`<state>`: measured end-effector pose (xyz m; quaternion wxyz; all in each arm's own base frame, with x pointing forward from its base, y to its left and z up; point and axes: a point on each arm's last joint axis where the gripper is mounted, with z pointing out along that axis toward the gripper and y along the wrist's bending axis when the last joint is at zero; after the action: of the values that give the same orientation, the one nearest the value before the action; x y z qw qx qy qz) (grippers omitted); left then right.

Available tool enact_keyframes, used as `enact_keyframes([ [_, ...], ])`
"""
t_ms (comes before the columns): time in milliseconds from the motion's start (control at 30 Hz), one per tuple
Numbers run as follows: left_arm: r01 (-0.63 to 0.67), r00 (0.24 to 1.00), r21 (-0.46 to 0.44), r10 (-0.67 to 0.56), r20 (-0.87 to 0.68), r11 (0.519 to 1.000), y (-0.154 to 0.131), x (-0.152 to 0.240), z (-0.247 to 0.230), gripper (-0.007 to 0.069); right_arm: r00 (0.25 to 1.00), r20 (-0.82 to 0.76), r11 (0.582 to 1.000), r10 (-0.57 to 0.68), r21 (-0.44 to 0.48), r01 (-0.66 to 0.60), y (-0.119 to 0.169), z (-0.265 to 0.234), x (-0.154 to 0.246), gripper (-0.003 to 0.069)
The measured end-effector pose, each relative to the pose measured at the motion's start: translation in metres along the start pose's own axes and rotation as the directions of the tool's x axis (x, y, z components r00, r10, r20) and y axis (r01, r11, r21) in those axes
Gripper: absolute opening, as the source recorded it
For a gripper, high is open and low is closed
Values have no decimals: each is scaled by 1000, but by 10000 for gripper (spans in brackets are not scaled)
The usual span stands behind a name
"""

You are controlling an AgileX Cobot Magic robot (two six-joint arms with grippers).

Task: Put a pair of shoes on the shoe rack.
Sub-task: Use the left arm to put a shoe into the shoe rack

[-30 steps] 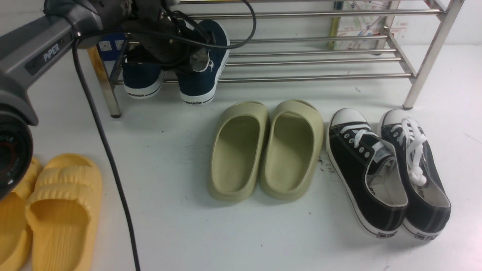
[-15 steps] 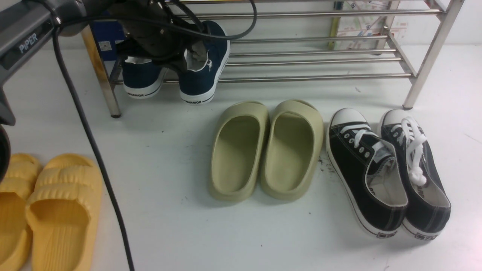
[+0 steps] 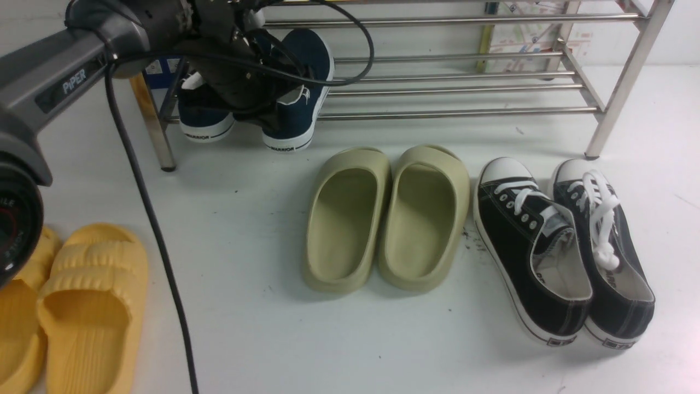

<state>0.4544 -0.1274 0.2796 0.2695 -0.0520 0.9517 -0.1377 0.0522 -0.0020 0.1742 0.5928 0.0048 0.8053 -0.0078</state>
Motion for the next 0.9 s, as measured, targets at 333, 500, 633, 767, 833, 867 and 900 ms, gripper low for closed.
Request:
enact_keyframes([
  [333, 5, 1000, 12, -6, 16, 1000, -1, -1, 0, -13, 1000, 0, 1000, 0, 0, 0, 0, 0, 0, 246],
  [500, 5, 1000, 11, -6, 13, 1000, -1, -1, 0, 6, 1000, 0, 1000, 0, 0, 0, 0, 0, 0, 246],
  [633, 3, 1000, 6, -3, 2, 1000, -1, 0, -4, 104, 1000, 0, 1000, 0, 0, 0, 0, 0, 0, 246],
  [767, -3, 1000, 2, 3, -8, 1000, -3, 0, -22, 209, 1000, 0, 1000, 0, 0, 0, 0, 0, 0, 246],
  [833, -7, 1000, 6, 7, -5, 1000, -5, 0, -39, 237, 1000, 0, 1000, 0, 0, 0, 0, 0, 0, 246],
  [867, -9, 1000, 7, 9, -5, 1000, -6, 0, -48, 244, 1000, 0, 1000, 0, 0, 0, 0, 0, 0, 246],
  [900, -10, 1000, 6, 10, -10, 1000, -6, 0, -50, 244, 1000, 0, 1000, 0, 0, 0, 0, 0, 0, 246],
])
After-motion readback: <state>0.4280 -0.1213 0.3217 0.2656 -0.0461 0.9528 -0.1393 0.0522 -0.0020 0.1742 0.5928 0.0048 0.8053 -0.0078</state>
